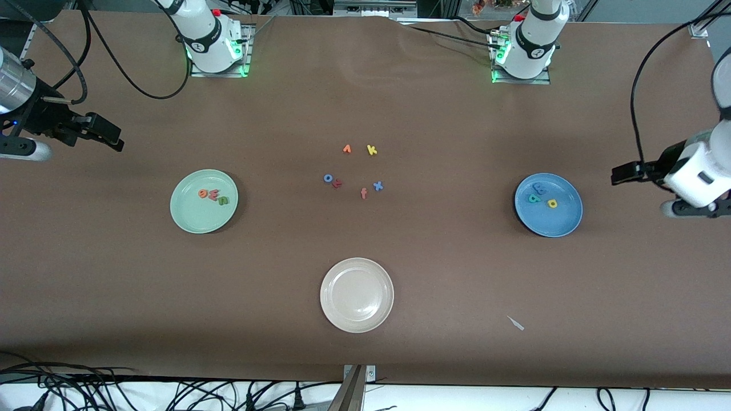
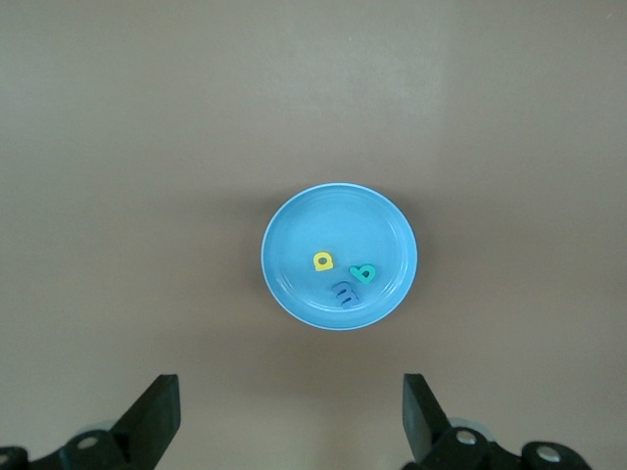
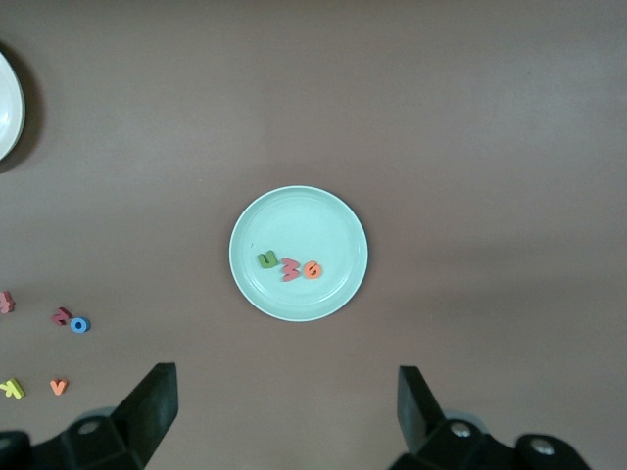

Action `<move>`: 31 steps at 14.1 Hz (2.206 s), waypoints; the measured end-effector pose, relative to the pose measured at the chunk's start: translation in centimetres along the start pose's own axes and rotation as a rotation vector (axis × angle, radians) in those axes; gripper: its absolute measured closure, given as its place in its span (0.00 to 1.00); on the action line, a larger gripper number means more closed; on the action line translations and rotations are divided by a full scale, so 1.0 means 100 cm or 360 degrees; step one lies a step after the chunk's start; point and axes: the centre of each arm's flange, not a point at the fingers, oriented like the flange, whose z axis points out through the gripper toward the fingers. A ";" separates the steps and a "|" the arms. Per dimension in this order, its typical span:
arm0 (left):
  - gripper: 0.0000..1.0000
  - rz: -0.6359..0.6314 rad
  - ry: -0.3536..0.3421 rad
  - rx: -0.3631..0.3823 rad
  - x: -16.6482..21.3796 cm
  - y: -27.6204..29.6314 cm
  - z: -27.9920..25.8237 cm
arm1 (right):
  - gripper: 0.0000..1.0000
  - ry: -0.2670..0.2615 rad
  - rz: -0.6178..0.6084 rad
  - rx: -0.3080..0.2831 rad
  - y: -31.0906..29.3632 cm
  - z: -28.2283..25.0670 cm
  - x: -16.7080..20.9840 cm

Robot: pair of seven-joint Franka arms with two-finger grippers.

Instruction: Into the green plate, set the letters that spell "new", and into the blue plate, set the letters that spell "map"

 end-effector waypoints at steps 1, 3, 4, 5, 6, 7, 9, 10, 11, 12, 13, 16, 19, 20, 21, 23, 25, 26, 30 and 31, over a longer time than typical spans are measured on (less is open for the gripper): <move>0.00 0.0011 0.0028 0.0005 -0.007 0.005 -0.011 | 0.00 0.0001 0.0000 0.0000 0.000 0.000 0.000; 0.00 0.0044 0.0064 0.0015 -0.019 0.019 -0.026 | 0.00 0.0001 0.0000 0.0000 0.000 0.000 -0.001; 0.00 0.0053 0.0065 0.0018 -0.023 0.023 -0.030 | 0.00 0.0000 0.0000 0.0000 0.000 0.000 -0.001; 0.00 0.0052 0.0052 0.0020 -0.027 0.022 -0.032 | 0.00 0.0000 0.0000 0.0000 0.000 0.000 -0.001; 0.00 0.0045 0.0026 0.0015 -0.029 0.020 -0.031 | 0.00 0.0000 0.0000 0.0000 0.000 0.000 -0.001; 0.00 0.0039 -0.0004 0.0001 -0.030 0.018 -0.026 | 0.00 0.0000 0.0000 0.0000 0.000 0.000 -0.001; 0.00 0.0032 -0.0041 -0.0010 -0.030 0.016 -0.015 | 0.00 0.0000 0.0000 0.0000 0.000 0.000 -0.001; 0.00 0.0025 -0.0039 -0.0015 -0.030 0.014 -0.016 | 0.00 0.0000 0.0000 0.0000 0.000 0.000 -0.001; 0.00 0.0018 -0.0030 -0.0020 -0.031 0.012 -0.018 | 0.00 0.0000 0.0000 0.0000 0.000 0.000 -0.001; 0.00 0.0014 -0.0021 -0.0022 -0.033 0.010 -0.021 | 0.00 0.0000 0.0000 0.0000 0.000 0.000 -0.001; 0.00 0.0013 -0.0014 -0.0022 -0.034 0.010 -0.023 | 0.00 0.0000 0.0000 0.0000 0.000 0.000 -0.001; 0.00 0.0014 -0.0011 -0.0022 -0.035 0.010 -0.025 | 0.00 0.0000 0.0000 0.0000 0.000 0.000 -0.001; 0.00 0.0014 -0.0010 -0.0022 -0.035 0.010 -0.025 | 0.00 0.0000 0.0000 0.0000 0.000 0.000 -0.001; 0.00 0.0014 -0.0009 -0.0022 -0.035 0.010 -0.025 | 0.00 0.0000 0.0000 0.0000 0.000 0.000 -0.001; 0.00 0.0014 -0.0008 -0.0024 -0.035 0.010 -0.025 | 0.00 0.0000 0.0000 0.0000 0.000 0.000 -0.001; 0.00 0.0015 -0.0007 -0.0054 -0.035 0.012 -0.026 | 0.00 0.0000 0.0000 0.0000 0.000 0.000 -0.001; 0.00 0.0016 -0.0007 -0.0070 -0.035 0.014 -0.026 | 0.00 0.0000 0.0000 0.0000 0.000 0.000 -0.001; 0.00 0.0016 -0.0007 -0.0071 -0.035 0.014 -0.026 | 0.00 0.0000 0.0000 0.0000 0.000 0.000 -0.001; 0.00 0.0016 -0.0006 -0.0071 -0.035 0.013 -0.026 | 0.00 0.0000 0.0000 0.0000 0.000 0.000 -0.001; 0.00 0.0016 -0.0006 -0.0071 -0.035 0.013 -0.026 | 0.00 0.0000 0.0000 0.0000 0.000 0.000 -0.001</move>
